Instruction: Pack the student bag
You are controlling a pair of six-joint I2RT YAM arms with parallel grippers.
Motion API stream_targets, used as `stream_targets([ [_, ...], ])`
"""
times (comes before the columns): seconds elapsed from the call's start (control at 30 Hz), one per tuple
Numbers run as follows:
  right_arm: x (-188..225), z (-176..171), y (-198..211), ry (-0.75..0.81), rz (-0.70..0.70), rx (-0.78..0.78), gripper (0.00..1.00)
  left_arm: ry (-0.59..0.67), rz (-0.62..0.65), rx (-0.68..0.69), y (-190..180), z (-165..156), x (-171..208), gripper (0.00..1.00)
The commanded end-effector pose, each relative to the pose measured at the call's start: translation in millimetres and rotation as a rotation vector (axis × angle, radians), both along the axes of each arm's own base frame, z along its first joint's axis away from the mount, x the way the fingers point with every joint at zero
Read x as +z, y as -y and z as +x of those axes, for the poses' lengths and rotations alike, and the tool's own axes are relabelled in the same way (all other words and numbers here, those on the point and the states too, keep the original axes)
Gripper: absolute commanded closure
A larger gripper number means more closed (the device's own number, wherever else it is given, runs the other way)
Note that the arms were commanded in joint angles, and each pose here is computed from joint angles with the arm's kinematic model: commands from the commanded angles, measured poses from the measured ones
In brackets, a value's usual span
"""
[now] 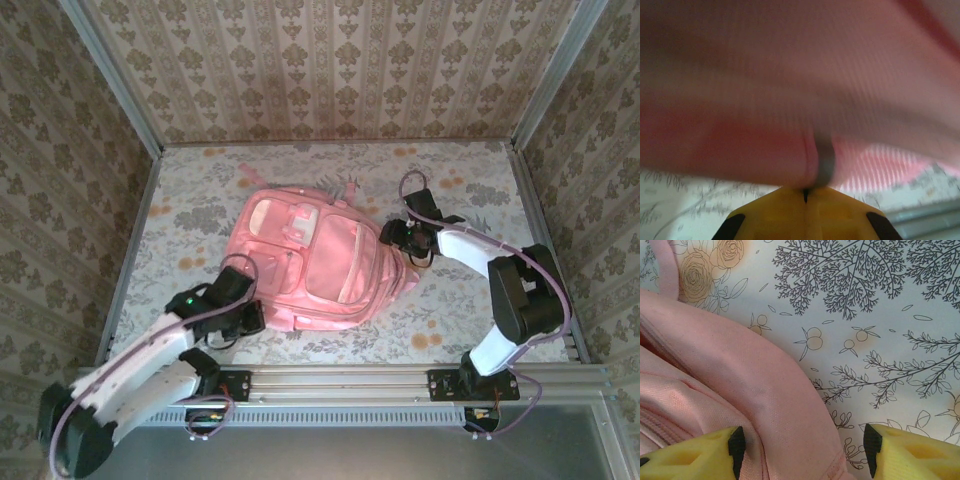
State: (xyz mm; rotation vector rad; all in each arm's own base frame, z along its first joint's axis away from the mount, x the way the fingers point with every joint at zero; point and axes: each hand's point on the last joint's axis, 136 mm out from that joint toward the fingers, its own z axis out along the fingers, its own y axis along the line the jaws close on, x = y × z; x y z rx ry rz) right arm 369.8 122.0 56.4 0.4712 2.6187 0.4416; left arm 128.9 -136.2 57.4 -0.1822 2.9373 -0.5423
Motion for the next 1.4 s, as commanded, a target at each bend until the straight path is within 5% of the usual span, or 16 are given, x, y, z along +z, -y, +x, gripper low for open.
stream_targets([
  [0.0,-10,-11,-2,-0.027,0.028,0.005,0.34,0.118,-0.039,-0.014,23,51,14,1.0],
  [0.33,-20,-62,-5,-0.022,0.064,0.031,0.34,0.168,-0.047,0.011,35,175,47,0.92],
  [0.67,24,-119,-105,0.164,0.285,0.278,0.34,0.136,-0.15,-0.109,91,278,64,0.76],
  [0.77,41,-121,-114,0.182,0.289,0.334,0.33,0.216,-0.116,-0.083,80,294,92,0.72],
  [0.97,60,-130,-84,0.267,0.127,0.382,0.29,0.373,-0.079,-0.028,41,276,158,0.63],
  [1.1,60,-127,-51,0.289,0.001,0.296,0.32,0.365,-0.119,-0.069,43,234,161,0.58],
  [1.37,17,-136,-66,0.146,0.055,0.346,0.32,0.379,-0.239,-0.163,54,164,164,0.45],
])
